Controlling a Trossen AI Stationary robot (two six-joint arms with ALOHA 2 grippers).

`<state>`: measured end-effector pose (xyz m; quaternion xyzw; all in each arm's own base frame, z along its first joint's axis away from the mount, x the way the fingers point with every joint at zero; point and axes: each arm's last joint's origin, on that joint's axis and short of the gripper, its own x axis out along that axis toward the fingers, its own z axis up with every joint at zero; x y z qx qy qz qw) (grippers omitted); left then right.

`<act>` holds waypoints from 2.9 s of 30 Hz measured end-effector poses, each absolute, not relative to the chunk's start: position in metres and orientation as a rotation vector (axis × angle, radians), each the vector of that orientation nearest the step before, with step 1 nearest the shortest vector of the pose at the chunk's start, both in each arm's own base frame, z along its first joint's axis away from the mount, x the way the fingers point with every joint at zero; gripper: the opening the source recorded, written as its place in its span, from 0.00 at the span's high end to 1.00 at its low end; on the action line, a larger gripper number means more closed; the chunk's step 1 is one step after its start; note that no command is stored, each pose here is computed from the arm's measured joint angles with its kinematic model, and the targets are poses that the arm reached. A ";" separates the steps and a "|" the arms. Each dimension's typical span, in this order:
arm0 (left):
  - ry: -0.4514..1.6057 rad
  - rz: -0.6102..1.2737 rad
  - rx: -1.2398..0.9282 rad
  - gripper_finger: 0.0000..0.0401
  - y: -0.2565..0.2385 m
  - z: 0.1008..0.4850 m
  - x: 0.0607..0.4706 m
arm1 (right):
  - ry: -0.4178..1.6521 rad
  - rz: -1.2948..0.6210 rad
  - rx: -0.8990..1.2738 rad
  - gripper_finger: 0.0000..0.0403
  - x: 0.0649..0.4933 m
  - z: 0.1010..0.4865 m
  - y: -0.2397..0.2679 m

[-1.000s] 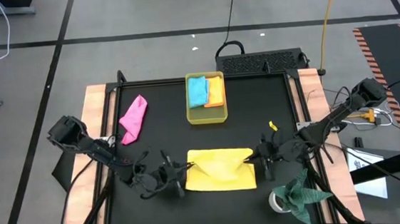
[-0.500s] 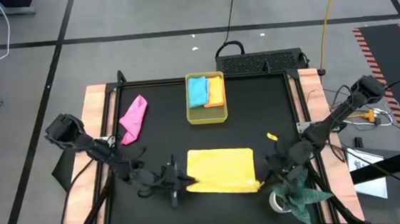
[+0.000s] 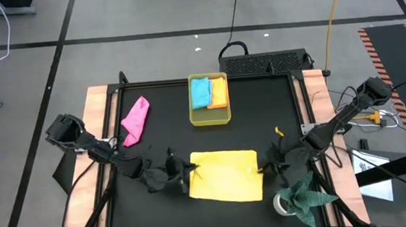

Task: Fold microfiber towels
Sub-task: Fold the yellow towel

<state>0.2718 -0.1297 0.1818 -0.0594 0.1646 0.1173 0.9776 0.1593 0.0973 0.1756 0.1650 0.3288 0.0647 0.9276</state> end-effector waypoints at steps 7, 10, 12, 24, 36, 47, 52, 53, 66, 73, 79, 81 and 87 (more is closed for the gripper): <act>0.384 0.317 -0.122 0.96 -0.114 0.166 0.282 | 0.732 0.000 0.386 1.00 0.155 0.149 0.076; 0.402 0.337 -0.125 0.96 -0.110 0.160 0.284 | 0.730 -0.042 0.404 1.00 0.153 0.140 0.068; 0.406 0.342 -0.126 0.97 -0.109 0.159 0.284 | 0.700 -0.049 0.413 1.00 0.153 0.135 0.063; 0.386 0.479 -0.077 0.99 -0.113 0.157 0.276 | 0.576 -0.064 0.397 1.00 0.154 0.126 0.048; 0.457 0.541 -0.094 0.96 -0.099 0.149 0.275 | 0.629 -0.091 0.364 1.00 0.154 0.119 0.045; 0.475 0.546 -0.048 0.98 -0.097 0.144 0.277 | 0.653 -0.110 0.273 0.98 0.152 0.116 0.043; 0.510 0.579 -0.027 0.89 -0.091 0.127 0.283 | 0.643 -0.148 0.256 0.90 0.151 0.116 0.042; 0.513 0.586 -0.027 0.87 -0.089 0.124 0.285 | 0.644 -0.151 0.260 0.87 0.151 0.116 0.042; 0.489 0.683 -0.071 0.68 -0.077 0.140 0.278 | 0.570 -0.429 0.188 0.74 0.146 0.117 0.032; 0.459 0.512 -0.114 0.73 -0.079 0.144 0.292 | 0.493 -0.172 0.241 0.85 0.157 0.129 0.043; 0.480 0.452 -0.141 0.78 -0.063 0.127 0.307 | 0.429 0.038 0.271 0.98 0.170 0.132 0.050; 0.500 0.510 -0.181 0.80 -0.054 0.116 0.309 | 0.472 0.020 0.266 0.99 0.173 0.125 0.047; 0.598 0.606 -0.216 0.86 -0.037 0.088 0.308 | 0.624 -0.161 0.288 1.00 0.177 0.095 0.030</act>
